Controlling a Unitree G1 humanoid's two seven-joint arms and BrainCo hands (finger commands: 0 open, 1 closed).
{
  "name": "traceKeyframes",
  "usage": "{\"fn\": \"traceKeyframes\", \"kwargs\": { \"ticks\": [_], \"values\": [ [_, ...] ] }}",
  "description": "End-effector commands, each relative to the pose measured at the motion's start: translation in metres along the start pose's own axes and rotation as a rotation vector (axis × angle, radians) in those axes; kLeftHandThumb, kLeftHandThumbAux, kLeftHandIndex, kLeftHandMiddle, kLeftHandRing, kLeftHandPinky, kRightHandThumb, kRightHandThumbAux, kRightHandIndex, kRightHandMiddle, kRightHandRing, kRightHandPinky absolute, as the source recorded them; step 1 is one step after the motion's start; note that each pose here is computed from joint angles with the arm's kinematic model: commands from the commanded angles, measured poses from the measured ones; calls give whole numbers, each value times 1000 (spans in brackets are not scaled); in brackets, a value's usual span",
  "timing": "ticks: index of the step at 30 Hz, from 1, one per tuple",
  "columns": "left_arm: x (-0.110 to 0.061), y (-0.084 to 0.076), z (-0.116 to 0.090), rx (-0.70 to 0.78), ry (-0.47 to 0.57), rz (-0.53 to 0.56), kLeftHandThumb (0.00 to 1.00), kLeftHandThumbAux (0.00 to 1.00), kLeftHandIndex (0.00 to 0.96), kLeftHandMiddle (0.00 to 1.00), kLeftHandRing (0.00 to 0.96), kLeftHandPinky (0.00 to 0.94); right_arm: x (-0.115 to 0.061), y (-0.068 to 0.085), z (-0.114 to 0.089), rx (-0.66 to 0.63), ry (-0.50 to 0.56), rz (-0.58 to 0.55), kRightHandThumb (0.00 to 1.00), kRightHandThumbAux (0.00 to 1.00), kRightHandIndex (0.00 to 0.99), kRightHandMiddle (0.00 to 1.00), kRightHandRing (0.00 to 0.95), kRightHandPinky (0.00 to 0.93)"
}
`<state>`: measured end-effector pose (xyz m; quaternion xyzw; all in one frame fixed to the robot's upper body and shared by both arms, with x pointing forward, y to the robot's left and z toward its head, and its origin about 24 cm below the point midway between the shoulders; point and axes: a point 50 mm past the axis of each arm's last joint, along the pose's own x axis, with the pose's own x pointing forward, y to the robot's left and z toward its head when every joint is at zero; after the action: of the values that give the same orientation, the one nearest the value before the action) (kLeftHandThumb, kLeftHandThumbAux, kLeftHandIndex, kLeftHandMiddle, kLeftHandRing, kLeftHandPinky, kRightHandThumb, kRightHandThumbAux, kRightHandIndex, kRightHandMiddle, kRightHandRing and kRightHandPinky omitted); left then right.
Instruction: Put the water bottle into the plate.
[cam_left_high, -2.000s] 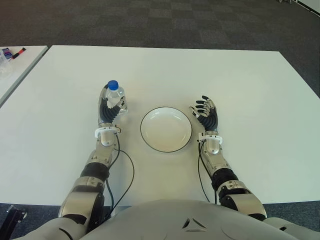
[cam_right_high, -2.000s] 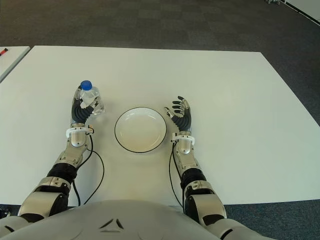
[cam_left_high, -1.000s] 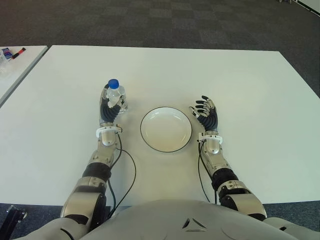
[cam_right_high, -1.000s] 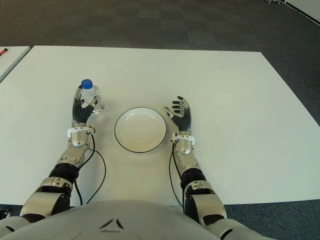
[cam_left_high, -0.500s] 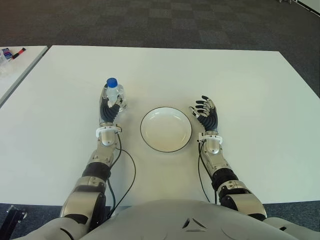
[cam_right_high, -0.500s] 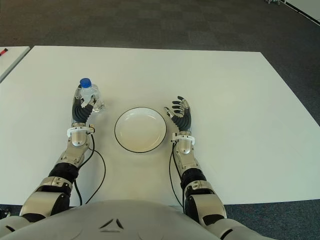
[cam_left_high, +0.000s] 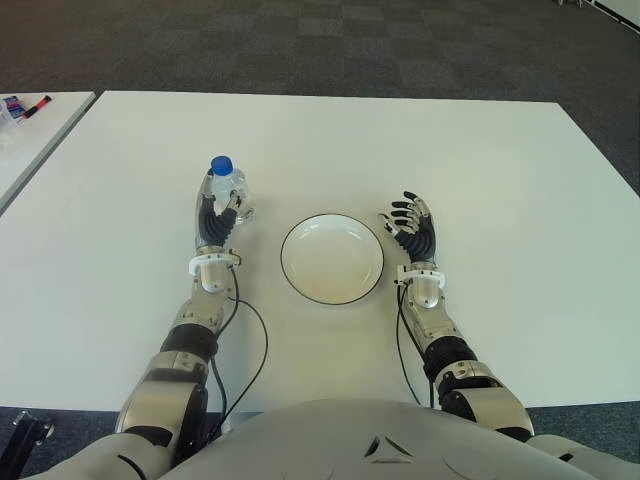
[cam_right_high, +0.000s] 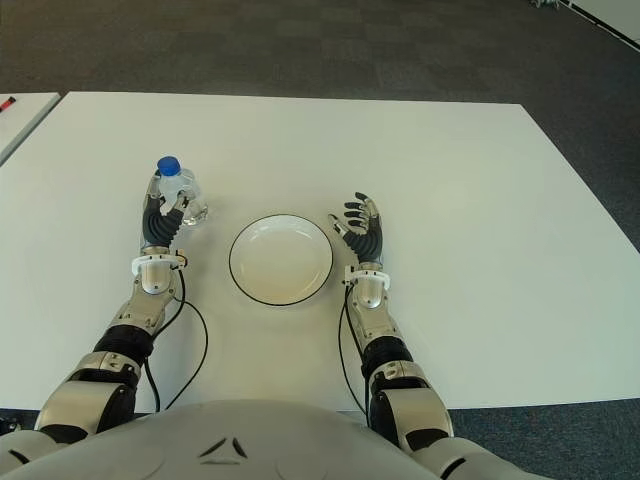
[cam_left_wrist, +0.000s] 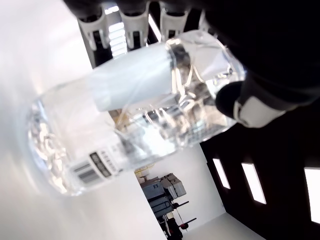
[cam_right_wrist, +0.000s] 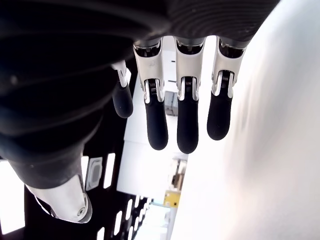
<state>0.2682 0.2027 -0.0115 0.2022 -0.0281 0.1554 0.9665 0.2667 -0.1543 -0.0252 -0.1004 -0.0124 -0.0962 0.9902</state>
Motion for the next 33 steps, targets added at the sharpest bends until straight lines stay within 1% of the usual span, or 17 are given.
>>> {"fn": "traceKeyframes", "kwargs": {
  "ticks": [1, 6, 33],
  "values": [
    [-3, 0, -6, 35, 20, -6, 774, 466, 128, 321, 365, 416, -15, -4, -20, -27, 101, 1, 711, 740, 180, 357, 370, 376],
    [-3, 1, -6, 42, 17, -5, 780, 459, 129, 332, 376, 419, -15, -4, -20, -25, 103, -1, 717, 737, 182, 354, 368, 378],
    [-3, 0, -7, 42, 24, 3, 758, 441, 125, 330, 373, 416, -14, -4, -20, -26, 103, 2, 718, 737, 177, 352, 370, 384]
  ]
}}
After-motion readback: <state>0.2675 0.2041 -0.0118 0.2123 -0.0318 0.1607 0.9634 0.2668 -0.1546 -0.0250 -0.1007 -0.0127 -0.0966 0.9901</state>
